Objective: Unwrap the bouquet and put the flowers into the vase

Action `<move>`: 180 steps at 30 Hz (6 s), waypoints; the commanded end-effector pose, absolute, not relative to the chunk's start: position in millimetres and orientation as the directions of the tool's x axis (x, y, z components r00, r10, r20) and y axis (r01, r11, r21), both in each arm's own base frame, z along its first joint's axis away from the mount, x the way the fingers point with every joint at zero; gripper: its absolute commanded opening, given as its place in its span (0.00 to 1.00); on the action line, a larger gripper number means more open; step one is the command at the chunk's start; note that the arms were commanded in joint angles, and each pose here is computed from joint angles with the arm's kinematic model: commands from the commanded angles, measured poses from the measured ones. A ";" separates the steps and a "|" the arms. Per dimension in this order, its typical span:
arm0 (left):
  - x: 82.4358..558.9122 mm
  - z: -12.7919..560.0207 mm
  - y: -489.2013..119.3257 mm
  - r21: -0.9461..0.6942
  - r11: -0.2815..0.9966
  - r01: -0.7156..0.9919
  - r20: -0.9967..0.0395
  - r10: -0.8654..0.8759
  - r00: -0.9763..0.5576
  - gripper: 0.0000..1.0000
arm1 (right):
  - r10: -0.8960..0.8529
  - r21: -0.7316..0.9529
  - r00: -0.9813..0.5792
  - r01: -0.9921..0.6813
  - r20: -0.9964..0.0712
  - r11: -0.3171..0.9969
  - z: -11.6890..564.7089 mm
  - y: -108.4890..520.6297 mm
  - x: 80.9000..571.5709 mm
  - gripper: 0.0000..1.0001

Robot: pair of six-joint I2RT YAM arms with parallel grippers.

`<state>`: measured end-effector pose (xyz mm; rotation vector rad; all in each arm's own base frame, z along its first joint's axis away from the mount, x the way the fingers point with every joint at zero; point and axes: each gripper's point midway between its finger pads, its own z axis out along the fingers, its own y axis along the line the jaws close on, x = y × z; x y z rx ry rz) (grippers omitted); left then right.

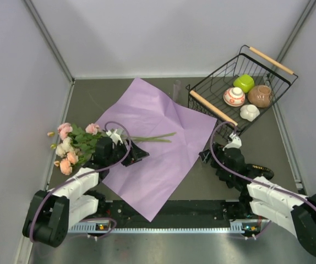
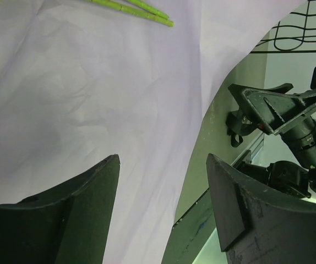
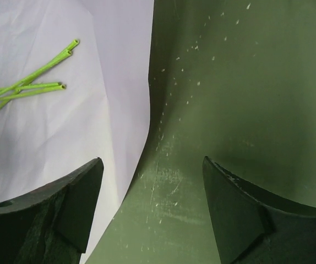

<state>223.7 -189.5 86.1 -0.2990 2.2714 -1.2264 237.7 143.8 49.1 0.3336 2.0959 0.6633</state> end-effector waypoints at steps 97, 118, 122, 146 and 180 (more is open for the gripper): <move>336.9 55.4 -56.6 -0.683 0.223 -0.695 -0.210 -0.972 -0.105 0.34 | 0.312 0.476 -0.511 -0.227 -0.801 0.850 132.5 158.9 195.3 0.54; 308.4 179.4 -40.8 -0.833 0.421 -0.358 -0.427 -0.902 -0.068 0.00 | 0.262 0.420 -0.470 -0.271 -0.843 0.866 155.8 157.8 199.9 0.55; 292.8 189.2 -35.1 -0.846 0.429 -0.317 -0.442 -0.896 -0.034 0.00 | 0.242 0.401 -0.469 -0.276 -0.850 0.873 159.5 159.5 203.0 0.55; 164.1 296.9 -222.2 -0.434 0.186 0.882 -0.886 -0.267 -0.379 0.00 | 0.069 0.522 -0.529 -0.793 -0.846 0.316 310.3 288.1 150.0 0.75; 145.1 290.4 -287.9 -0.401 0.150 0.904 -0.915 -0.104 -0.389 0.04 | 0.126 0.607 -0.595 -0.789 -0.794 0.099 343.9 337.4 161.8 0.00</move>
